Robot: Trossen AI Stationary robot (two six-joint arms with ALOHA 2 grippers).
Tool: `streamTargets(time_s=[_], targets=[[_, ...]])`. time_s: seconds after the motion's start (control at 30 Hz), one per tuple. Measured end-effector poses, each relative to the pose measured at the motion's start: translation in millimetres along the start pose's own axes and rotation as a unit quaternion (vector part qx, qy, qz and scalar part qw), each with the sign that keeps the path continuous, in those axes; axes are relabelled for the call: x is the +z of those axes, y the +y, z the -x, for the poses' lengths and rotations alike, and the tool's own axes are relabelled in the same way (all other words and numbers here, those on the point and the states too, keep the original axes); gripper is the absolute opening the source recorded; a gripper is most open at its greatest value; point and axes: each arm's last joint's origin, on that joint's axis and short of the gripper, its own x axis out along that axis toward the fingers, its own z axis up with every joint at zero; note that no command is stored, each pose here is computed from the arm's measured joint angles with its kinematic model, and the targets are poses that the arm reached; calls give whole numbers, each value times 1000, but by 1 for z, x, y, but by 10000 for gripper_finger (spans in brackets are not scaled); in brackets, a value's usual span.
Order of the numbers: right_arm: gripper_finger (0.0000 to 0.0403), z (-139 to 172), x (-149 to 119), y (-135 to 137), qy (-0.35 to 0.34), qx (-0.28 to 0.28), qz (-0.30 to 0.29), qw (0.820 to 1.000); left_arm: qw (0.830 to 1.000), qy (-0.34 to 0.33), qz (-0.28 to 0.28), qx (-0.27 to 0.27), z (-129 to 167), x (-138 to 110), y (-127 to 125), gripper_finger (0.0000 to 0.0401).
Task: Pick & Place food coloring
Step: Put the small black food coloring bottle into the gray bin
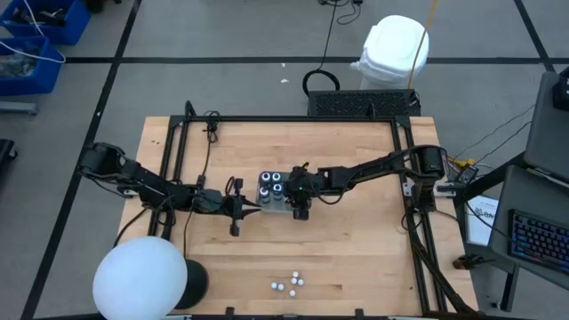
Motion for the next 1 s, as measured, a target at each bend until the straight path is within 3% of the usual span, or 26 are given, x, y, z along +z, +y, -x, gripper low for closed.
streamTargets(time_s=[0.17, 0.4, 0.67, 0.8, 1.0], targets=[[139, 32, 16, -1, -37, -5, 10, 999, 1000, 1, 0, 0, 0, 0, 0, 42], [112, 119, 29, 12, -144, -2, 66, 987, 1000, 1, 2, 0, 0, 0, 0, 42], [8, 180, -34, 20, -289, 18, 50, 956, 1000, 0, 15, 0, 0, 0, 0, 42], [12, 186, -67, 18, -319, 10, 10, 948, 1000, 0, 14, 0, 0, 0, 0, 42], [2, 186, -104, 18, -356, 15, 0, 934, 1000, -3, 12, 1, 0, 1, 0, 42]])
